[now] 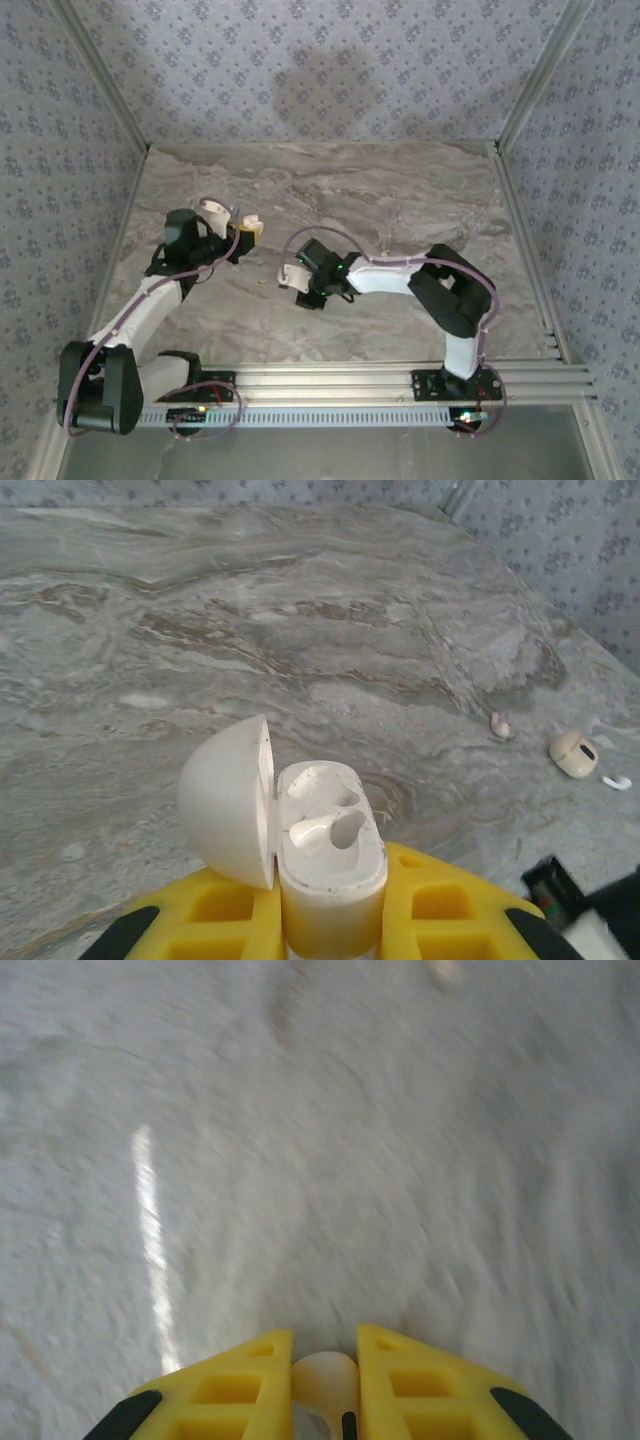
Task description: Insert wireless bluetooth earbuds into charging case
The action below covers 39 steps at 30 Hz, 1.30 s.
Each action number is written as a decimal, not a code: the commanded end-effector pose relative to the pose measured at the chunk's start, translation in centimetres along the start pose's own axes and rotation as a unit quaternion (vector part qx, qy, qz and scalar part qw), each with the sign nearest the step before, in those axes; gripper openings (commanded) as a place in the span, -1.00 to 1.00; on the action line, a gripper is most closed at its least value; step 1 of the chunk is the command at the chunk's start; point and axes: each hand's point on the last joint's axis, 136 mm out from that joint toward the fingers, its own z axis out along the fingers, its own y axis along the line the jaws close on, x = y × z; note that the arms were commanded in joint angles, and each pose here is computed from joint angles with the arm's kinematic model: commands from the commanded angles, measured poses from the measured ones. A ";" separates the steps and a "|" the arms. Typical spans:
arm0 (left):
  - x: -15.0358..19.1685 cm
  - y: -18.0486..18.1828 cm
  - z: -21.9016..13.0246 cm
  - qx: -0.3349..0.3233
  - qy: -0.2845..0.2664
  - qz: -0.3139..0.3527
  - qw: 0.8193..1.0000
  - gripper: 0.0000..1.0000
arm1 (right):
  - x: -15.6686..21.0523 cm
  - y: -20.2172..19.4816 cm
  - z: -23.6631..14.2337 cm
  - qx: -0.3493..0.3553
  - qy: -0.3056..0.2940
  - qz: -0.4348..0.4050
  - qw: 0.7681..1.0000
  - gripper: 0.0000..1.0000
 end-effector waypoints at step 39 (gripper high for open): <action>-0.4 -5.1 2.7 0.075 0.028 0.062 0.995 -0.62 | 10.1 -1.8 -13.6 0.108 0.181 0.582 0.785 -0.02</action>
